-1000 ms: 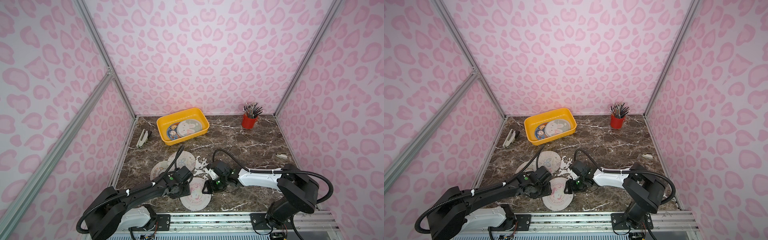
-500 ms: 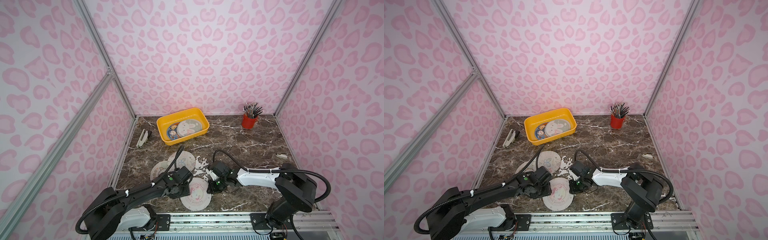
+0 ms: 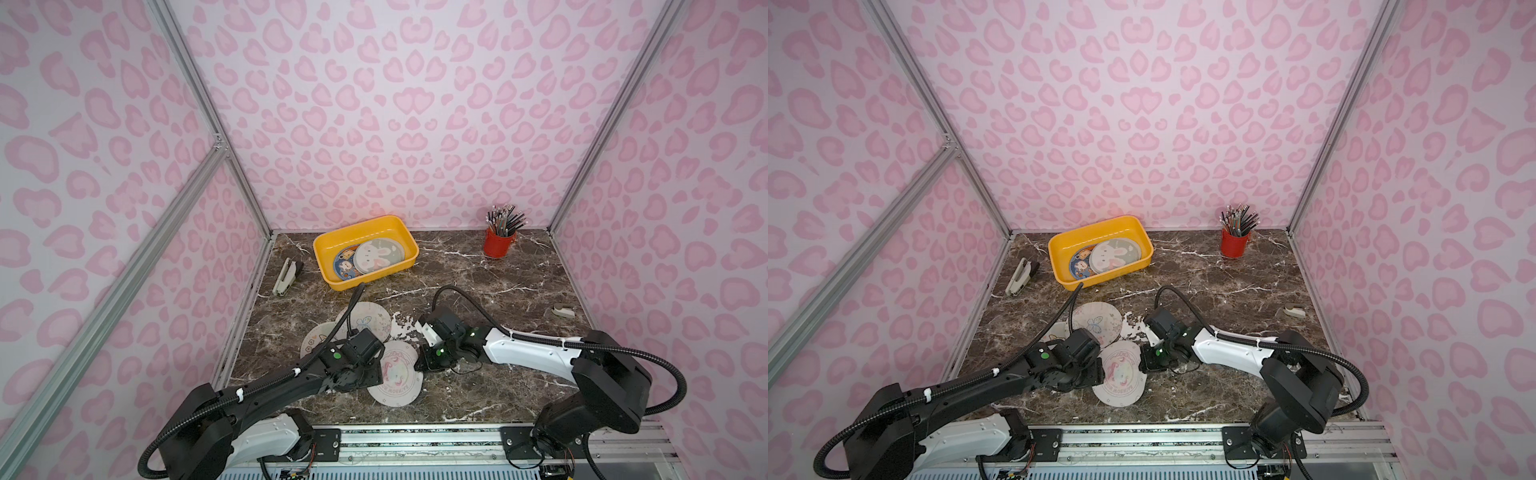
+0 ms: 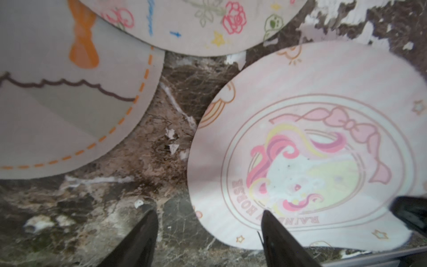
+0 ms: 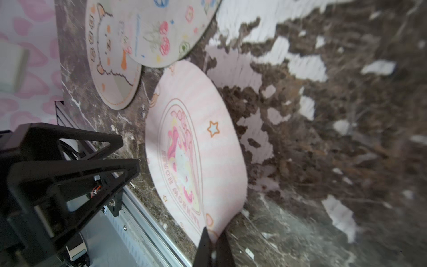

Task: Put the coasters into the storage box
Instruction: Pick up the coaster from the center of the board, then place the coaster in the storage box.

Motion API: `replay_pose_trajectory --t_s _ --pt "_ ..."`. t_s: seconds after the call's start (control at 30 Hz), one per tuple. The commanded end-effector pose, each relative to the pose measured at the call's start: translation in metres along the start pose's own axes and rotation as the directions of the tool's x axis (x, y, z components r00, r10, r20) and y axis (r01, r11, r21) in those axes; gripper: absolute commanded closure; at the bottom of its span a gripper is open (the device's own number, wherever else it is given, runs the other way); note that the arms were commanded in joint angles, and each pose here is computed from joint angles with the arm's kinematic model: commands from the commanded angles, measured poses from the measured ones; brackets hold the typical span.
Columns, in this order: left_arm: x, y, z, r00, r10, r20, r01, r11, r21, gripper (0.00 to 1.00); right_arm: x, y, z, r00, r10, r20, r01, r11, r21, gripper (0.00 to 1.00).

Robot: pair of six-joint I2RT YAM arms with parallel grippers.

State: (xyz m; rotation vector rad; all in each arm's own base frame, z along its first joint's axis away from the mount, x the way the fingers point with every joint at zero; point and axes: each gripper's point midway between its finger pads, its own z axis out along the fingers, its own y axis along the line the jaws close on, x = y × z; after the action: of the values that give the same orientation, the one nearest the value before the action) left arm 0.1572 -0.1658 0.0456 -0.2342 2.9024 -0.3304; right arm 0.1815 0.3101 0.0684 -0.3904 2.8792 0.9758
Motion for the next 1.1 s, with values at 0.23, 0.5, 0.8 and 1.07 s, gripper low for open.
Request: replay_pose_trajectory --t_s 0.23,0.5,0.8,1.07 --pt "-0.027 -0.002 -0.018 0.996 0.037 0.079 -0.037 0.999 0.003 0.15 -0.076 0.038 -0.056 0.981 -0.111 0.16 0.124 0.989 -0.076 1.0" --pt "-0.037 0.003 -0.022 0.995 0.023 0.093 -0.025 1.0 0.017 0.12 -0.15 0.054 -0.087 0.949 -0.123 0.289 0.161 0.981 -0.109 1.0" --pt "-0.04 0.015 -0.025 0.995 0.014 0.101 -0.015 1.0 0.01 0.09 -0.232 0.079 -0.098 0.909 -0.167 0.381 0.238 0.96 -0.145 1.0" --pt "-0.04 0.024 -0.024 0.995 -0.007 0.103 0.006 1.0 0.012 0.08 -0.285 0.101 -0.077 0.892 -0.202 0.404 0.307 0.928 -0.212 1.0"
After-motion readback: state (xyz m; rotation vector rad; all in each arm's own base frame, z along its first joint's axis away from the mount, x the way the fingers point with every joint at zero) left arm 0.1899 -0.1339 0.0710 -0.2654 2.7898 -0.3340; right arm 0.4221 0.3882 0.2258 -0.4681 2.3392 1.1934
